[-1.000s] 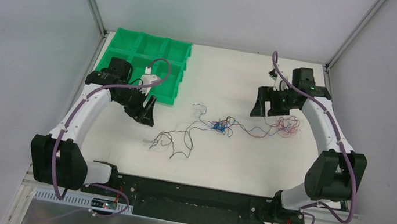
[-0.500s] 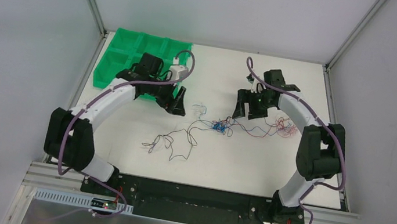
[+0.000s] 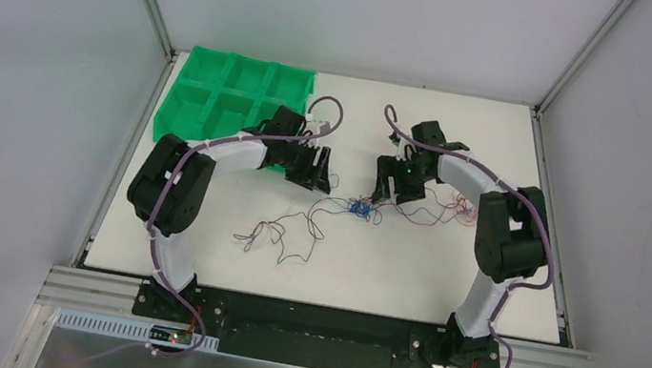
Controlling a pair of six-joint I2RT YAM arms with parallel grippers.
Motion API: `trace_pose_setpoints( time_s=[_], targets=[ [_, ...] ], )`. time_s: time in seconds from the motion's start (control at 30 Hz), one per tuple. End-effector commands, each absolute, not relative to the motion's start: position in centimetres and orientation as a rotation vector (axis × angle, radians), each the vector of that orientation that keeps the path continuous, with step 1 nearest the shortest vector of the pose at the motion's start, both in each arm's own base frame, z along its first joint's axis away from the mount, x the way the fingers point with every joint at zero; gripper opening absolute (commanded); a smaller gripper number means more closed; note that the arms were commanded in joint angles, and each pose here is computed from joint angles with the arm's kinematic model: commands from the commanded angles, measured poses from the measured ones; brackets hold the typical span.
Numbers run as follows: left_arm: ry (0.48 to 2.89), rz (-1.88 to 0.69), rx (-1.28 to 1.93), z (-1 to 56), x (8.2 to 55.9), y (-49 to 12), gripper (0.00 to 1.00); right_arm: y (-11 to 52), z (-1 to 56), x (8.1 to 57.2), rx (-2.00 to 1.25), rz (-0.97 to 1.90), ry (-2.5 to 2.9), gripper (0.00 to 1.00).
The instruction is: Untangle the cables
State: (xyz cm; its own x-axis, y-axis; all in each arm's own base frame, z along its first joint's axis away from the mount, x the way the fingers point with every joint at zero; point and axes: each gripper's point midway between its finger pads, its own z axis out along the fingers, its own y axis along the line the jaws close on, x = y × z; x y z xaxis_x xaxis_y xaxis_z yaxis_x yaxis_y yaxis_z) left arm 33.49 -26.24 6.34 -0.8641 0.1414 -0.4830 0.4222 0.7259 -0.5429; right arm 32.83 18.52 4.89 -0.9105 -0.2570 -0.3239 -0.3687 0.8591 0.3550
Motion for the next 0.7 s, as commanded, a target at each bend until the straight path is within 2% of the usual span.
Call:
trace_pose_setpoints(
  time_s=[0.0, 0.1, 0.13, 0.2, 0.3, 0.47, 0.67],
  targets=[
    [2.460, -0.946, 0.368, 7.4, 35.8, -27.8, 0.48, 18.2, 3.7, 32.9, -0.467, 0.539, 2.822, 0.71],
    [2.418, -0.967, 0.398, 9.4, 36.0, -28.1, 0.04, 17.0, 2.9, 32.8, -0.479, 0.441, 2.849, 0.57],
    [2.398, -0.981, 0.407, 10.7, 35.8, -28.1, 0.00, 16.5, 2.7, 32.7, -0.489, 0.406, 2.855, 0.52],
    [2.337, -1.001, 0.434, 13.6, 35.4, -27.8, 0.00, 15.5, 2.4, 32.5, -0.511, 0.337, 2.869, 0.37],
    [2.215, -1.010, 0.469, 19.5, 34.8, -26.3, 0.00, 13.7, 2.1, 32.3, -0.549, 0.211, 2.873, 0.00],
    [2.035, -0.982, 0.350, 29.8, 35.9, -19.7, 0.00, 9.2, 1.4, 31.9, -0.595, -0.002, 2.875, 0.00],
    [1.828, -0.863, 0.265, 40.5, 35.4, -12.2, 0.00, 3.7, 0.9, 32.2, -0.523, -0.107, 2.904, 0.00]
  ],
)
